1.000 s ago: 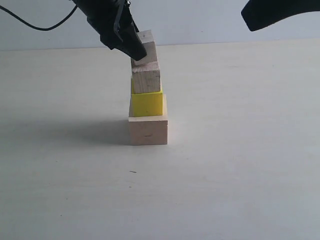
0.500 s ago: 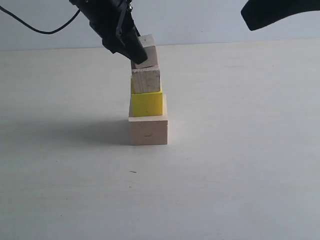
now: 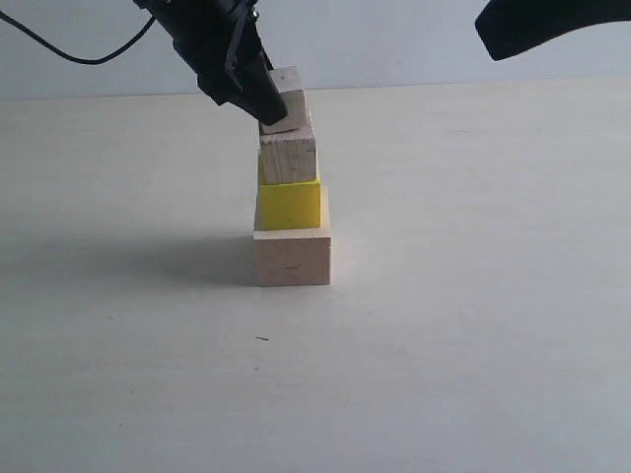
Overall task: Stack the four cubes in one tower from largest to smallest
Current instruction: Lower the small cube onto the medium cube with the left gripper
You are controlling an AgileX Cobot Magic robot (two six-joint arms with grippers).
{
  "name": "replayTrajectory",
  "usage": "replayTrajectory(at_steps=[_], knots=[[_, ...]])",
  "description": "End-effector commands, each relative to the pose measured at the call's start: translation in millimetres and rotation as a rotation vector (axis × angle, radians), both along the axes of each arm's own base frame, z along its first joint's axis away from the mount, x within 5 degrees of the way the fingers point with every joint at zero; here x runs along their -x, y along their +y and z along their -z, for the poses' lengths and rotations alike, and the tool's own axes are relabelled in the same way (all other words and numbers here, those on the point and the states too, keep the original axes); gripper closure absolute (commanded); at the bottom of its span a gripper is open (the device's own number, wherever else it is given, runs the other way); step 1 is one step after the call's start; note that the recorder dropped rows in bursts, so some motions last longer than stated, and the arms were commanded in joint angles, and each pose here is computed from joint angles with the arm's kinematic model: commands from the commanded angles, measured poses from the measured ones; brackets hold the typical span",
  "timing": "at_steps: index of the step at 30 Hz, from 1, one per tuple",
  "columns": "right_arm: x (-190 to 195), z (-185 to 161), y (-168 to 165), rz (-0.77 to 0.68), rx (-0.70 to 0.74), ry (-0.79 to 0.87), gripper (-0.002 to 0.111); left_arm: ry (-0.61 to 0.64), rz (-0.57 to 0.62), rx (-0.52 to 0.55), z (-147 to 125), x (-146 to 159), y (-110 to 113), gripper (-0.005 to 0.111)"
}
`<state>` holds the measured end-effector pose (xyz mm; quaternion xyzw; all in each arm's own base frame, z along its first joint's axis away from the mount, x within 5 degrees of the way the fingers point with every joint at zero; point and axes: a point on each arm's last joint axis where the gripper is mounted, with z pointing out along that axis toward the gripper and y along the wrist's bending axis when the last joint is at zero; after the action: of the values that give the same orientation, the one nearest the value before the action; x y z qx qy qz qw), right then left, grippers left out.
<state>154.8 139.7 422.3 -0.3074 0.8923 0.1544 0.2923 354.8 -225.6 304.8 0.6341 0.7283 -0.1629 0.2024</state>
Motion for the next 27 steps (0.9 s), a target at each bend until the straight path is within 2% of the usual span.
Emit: replayTrajectory(at_steps=[1,8,21,27], knots=[[0.9,-1.3,-0.6,0.000,-0.011,-0.015,0.108,-0.024,0.000,0.011,-9.2,2.6,1.1,0.107],[1.0,-1.1,-0.7,0.000,-0.010,-0.013,0.108,-0.005,0.001,0.046,-10.7,4.5,-2.3,0.107],[1.0,-1.1,-0.7,0.000,-0.010,-0.013,0.108,-0.025,-0.007,-0.016,-8.0,5.5,-2.9,0.107],[1.0,-1.1,-0.7,0.000,-0.010,-0.013,0.108,-0.017,-0.007,-0.001,-8.6,6.1,-4.1,0.107]])
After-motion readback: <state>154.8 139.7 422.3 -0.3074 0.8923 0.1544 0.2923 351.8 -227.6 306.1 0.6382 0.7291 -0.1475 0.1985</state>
